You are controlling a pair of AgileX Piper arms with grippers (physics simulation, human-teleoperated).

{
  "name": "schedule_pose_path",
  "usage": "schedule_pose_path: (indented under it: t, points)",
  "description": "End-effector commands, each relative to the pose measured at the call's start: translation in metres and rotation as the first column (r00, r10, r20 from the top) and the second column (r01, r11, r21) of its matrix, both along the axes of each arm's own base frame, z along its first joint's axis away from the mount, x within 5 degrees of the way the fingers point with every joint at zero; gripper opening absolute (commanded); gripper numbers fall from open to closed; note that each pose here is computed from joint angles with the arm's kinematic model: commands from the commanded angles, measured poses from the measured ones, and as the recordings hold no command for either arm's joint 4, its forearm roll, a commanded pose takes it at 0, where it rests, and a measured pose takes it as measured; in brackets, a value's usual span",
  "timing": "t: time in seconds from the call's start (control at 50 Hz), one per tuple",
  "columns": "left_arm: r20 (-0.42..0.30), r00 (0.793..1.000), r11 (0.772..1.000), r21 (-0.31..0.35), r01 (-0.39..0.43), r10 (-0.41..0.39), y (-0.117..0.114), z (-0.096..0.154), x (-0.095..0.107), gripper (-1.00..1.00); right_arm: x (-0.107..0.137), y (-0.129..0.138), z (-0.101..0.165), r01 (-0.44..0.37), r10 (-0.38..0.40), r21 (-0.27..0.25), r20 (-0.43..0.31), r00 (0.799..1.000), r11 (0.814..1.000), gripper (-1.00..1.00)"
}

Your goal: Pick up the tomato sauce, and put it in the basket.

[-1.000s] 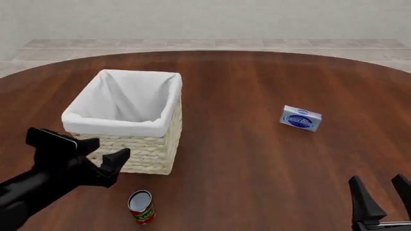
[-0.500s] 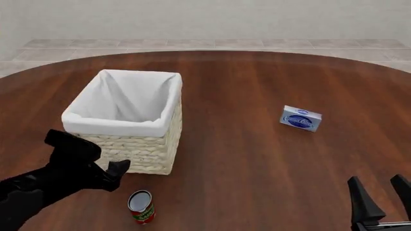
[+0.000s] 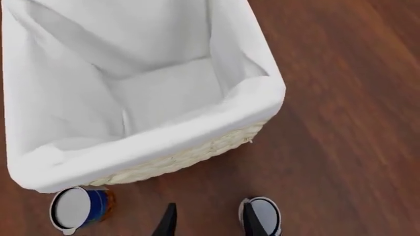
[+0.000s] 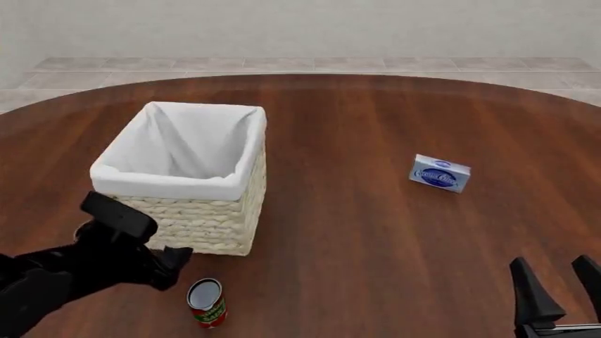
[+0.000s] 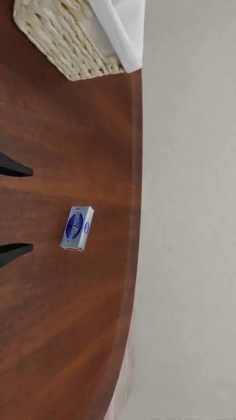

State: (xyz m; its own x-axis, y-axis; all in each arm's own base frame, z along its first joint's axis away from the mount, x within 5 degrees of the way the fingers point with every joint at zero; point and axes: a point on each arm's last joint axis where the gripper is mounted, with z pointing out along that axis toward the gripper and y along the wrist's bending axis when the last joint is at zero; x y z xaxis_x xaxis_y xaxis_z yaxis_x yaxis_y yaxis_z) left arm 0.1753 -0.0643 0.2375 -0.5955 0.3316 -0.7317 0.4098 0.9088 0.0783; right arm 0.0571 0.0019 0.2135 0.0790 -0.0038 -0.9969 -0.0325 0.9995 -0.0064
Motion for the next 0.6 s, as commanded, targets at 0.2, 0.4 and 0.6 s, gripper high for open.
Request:
schedule_pose_path:
  t: [0.2, 0.4, 0.6]
  points:
    - [-0.071, 0.996, 0.999, 0.01, 0.054, -0.053, -0.013, -0.002, -0.003, 1.0, 0.0, 0.0, 0.0, 0.0, 0.0, 0.009, -0.001, 1.0, 1.0, 1.0]
    - [-0.087, 0.991, 0.995, -0.003, 0.103, -0.103, -0.026, -0.008, -0.005, 1.0, 0.0, 0.0, 0.0, 0.001, -0.001, 0.01, 0.0, 1.0, 1.0, 1.0]
    - [-0.097, 0.986, 0.991, -0.017, 0.136, -0.137, -0.038, -0.011, -0.005, 1.0, -0.001, 0.0, 0.0, 0.0, 0.0, 0.014, 0.0, 1.0, 1.0, 1.0]
